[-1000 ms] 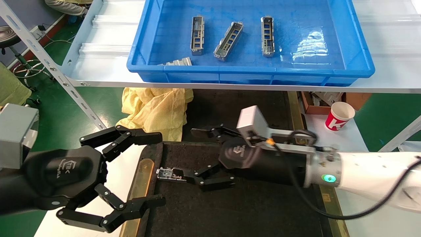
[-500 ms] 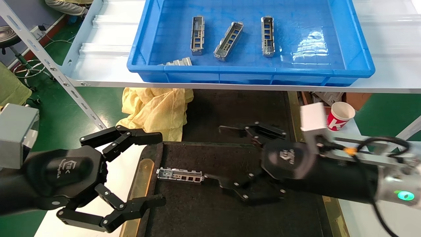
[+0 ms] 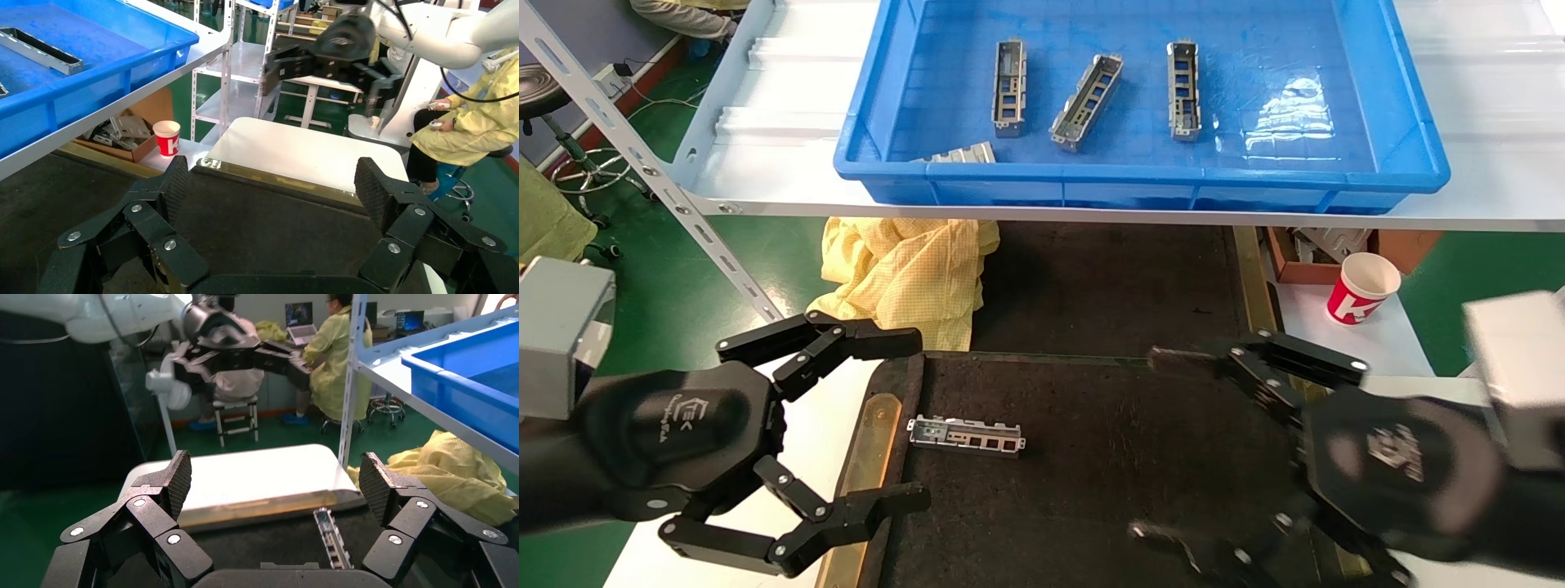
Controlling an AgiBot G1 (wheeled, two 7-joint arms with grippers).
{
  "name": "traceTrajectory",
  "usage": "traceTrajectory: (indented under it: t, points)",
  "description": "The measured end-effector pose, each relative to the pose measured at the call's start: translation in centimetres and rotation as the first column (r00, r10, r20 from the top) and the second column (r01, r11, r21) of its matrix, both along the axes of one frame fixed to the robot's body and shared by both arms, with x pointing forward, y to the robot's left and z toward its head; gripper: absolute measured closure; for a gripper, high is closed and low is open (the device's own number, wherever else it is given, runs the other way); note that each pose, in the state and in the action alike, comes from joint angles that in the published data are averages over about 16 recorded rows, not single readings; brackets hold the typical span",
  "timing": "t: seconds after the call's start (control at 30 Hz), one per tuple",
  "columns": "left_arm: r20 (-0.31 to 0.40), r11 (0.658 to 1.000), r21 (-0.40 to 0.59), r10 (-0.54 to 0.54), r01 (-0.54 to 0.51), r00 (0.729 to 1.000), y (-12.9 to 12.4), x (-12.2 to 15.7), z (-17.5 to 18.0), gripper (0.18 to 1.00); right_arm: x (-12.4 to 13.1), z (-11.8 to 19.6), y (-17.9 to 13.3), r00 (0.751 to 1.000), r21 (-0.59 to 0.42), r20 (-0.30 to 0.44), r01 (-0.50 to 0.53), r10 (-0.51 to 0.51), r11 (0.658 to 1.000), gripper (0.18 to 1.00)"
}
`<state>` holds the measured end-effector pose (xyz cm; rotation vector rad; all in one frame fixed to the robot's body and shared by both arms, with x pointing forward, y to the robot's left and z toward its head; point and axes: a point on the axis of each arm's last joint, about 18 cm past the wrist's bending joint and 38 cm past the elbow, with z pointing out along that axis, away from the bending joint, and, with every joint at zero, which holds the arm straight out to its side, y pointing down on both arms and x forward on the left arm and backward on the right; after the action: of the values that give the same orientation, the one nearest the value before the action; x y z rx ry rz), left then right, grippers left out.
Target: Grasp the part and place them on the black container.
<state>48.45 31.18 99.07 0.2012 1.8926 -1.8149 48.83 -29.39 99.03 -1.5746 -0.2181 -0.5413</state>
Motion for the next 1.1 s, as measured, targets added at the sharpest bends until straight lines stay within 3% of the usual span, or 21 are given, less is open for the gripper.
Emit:
traceTrajectory:
  t: [0.3,1.1]
  points:
    - [0.000,1.000,0.000,0.000,0.000,1.000,0.0,0.0,0.0,0.184,-1.8,0.2,-1.1,1.000,-0.035,0.020,0.005,-0.005,0.999,0.178]
    - [0.000,1.000,0.000,0.000,0.000,1.000,0.0,0.0,0.0,0.184,-1.3,0.2,-0.8,1.000,-0.025,0.012,0.005,-0.005,1.000,0.178]
